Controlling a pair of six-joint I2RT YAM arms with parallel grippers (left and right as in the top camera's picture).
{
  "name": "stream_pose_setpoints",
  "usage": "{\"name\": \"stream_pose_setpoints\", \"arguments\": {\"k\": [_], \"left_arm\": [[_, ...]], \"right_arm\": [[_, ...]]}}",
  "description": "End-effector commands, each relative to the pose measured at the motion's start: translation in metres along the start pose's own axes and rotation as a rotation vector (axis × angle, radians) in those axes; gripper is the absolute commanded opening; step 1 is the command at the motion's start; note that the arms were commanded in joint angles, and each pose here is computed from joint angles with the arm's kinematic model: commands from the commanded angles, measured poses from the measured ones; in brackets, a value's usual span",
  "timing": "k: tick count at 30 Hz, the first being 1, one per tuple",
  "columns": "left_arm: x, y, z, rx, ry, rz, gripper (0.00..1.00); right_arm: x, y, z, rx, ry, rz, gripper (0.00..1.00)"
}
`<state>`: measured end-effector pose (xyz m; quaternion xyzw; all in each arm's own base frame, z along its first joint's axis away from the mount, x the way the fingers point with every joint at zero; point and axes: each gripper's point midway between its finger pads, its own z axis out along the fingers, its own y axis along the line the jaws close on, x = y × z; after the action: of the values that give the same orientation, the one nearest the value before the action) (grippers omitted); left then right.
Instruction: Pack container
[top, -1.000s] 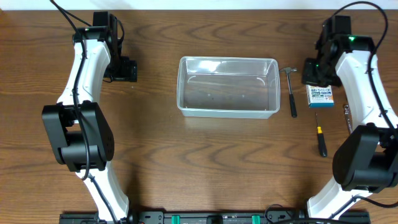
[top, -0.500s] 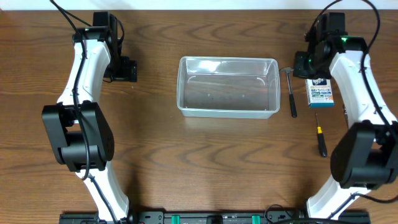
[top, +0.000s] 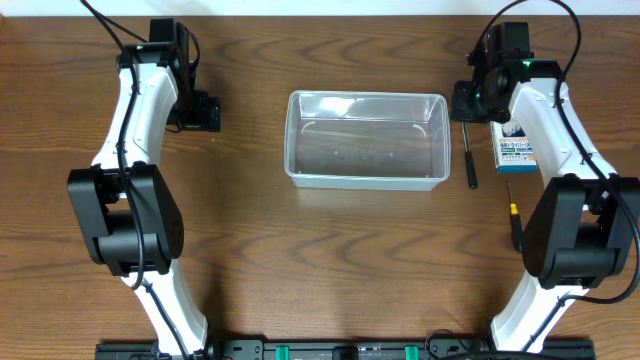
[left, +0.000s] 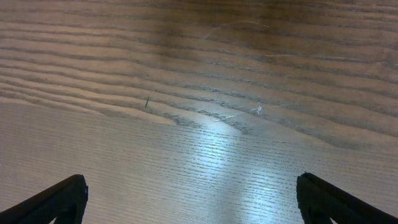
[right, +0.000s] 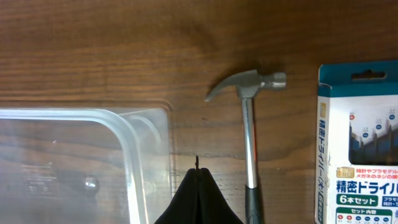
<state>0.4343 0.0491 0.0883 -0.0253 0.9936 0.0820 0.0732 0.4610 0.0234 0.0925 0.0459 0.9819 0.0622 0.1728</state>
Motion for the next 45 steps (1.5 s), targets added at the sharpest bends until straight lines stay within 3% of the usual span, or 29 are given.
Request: {"name": "stream_pose_setpoints", "arguments": {"k": [1, 45], "left_arm": [[0.004, 0.000, 0.008, -0.008, 0.027, -0.004, 0.98], [0.004, 0.000, 0.008, -0.008, 0.027, -0.004, 0.98]], "right_arm": [[0.001, 0.011, 0.001, -0.028, 0.000, -0.021, 0.01], [-0.003, 0.032, 0.001, -0.087, -0.022, -0.050, 0.01]]}}
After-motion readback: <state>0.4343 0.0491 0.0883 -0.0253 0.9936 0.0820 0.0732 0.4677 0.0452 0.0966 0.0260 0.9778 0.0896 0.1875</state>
